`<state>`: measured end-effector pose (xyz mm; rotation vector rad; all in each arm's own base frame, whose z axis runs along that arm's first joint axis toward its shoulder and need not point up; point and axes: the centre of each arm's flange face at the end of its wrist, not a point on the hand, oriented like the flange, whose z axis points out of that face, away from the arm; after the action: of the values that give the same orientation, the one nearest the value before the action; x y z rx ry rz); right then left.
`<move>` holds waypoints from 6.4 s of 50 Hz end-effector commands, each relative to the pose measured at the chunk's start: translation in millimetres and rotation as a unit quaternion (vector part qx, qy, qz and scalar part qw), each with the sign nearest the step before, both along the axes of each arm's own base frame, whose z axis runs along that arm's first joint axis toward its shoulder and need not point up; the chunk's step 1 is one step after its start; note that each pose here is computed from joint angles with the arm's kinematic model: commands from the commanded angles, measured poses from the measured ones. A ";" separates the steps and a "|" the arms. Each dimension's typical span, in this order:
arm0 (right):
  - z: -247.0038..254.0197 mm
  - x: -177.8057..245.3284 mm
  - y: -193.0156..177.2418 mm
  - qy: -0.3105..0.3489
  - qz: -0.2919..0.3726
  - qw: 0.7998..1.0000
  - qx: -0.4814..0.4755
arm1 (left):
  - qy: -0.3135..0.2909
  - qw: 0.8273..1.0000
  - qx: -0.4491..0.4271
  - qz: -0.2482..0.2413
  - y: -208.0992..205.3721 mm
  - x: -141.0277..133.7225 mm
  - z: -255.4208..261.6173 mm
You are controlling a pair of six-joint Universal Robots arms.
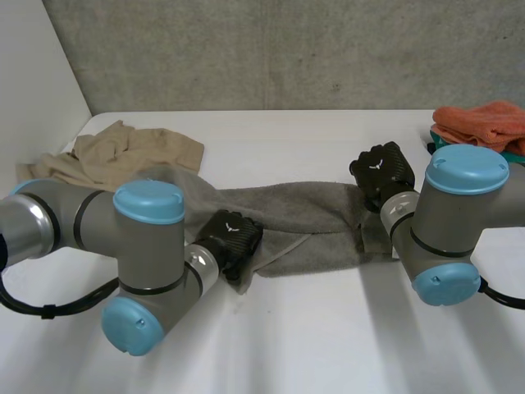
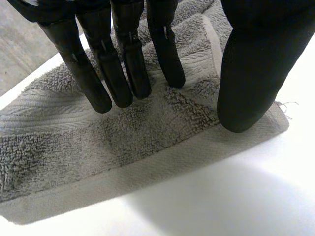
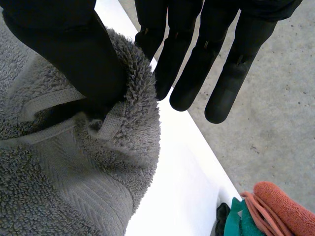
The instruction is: Fold the laundry.
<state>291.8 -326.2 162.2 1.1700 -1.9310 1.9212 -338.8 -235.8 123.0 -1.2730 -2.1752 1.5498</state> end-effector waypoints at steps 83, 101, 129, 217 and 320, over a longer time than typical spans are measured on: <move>200.9 35.2 11.2 -0.131 0.091 0.962 -0.222 | 0.332 0.890 -0.279 0.138 -155.9 76.9 264.2; 35.6 18.5 64.9 0.090 0.137 0.985 0.045 | 0.048 0.986 -0.038 0.155 -130.8 129.2 34.9; 27.2 31.0 81.0 0.031 0.113 0.991 0.057 | -0.052 0.990 -0.073 0.108 -71.9 106.1 26.8; -34.5 -10.6 41.6 -0.165 -0.019 0.936 0.311 | 0.041 0.968 -0.184 0.166 -103.0 130.0 139.4; 143.3 -21.5 -29.4 -0.124 0.079 0.982 -0.119 | 0.197 0.929 -0.295 0.106 -131.0 100.7 231.2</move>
<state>271.0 -361.9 354.5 0.9722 -1.5430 2.5060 -240.6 -376.2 396.7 -0.5777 -1.5777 2.5570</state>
